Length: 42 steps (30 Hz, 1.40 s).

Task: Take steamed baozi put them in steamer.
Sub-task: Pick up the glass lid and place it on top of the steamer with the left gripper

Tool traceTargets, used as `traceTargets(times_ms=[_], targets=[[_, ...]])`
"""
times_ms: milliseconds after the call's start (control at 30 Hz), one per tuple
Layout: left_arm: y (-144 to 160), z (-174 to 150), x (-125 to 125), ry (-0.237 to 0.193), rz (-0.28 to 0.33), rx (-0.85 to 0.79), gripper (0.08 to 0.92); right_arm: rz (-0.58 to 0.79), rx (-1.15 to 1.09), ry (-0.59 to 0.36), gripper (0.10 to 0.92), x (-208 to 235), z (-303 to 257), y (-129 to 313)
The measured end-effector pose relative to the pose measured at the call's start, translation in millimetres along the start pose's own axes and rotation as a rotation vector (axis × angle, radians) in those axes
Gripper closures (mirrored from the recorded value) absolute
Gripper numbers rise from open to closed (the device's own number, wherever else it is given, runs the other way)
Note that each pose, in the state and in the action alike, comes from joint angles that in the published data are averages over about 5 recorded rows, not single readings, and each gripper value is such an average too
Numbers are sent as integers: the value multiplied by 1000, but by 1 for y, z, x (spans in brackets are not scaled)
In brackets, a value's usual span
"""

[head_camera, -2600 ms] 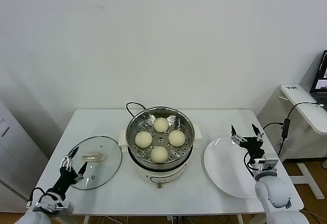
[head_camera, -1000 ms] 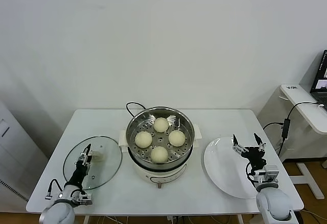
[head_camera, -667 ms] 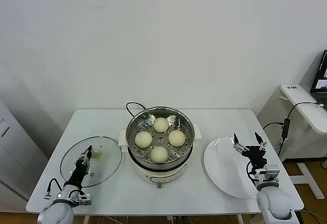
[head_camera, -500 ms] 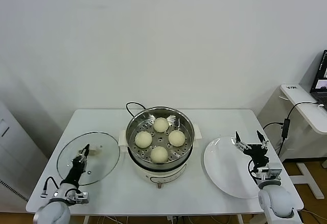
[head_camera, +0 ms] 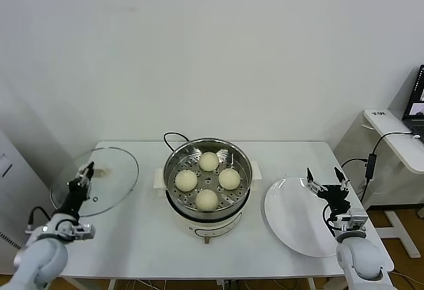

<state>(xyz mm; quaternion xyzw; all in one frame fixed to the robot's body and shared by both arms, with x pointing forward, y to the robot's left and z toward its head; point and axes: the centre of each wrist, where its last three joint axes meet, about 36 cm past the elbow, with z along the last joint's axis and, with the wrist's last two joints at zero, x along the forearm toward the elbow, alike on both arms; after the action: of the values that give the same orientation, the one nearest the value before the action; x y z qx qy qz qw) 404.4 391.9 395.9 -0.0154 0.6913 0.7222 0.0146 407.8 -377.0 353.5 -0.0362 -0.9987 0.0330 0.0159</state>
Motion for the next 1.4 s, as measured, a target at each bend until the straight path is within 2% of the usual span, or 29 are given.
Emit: traceTargets(times_ms=[267, 467, 800, 1400], targets=[[61, -37, -6, 3, -7, 11, 895, -6, -3, -1, 200, -3, -1, 1], [86, -82, 0, 6, 6, 7, 895, -8, -5, -2, 200, -3, 0, 0], [90, -147, 5, -3, 5, -23, 895, -6, -1, 4, 200, -4, 0, 1], [88, -256, -1, -84, -22, 37, 895, -3, 5, 17, 200, -1, 7, -4]])
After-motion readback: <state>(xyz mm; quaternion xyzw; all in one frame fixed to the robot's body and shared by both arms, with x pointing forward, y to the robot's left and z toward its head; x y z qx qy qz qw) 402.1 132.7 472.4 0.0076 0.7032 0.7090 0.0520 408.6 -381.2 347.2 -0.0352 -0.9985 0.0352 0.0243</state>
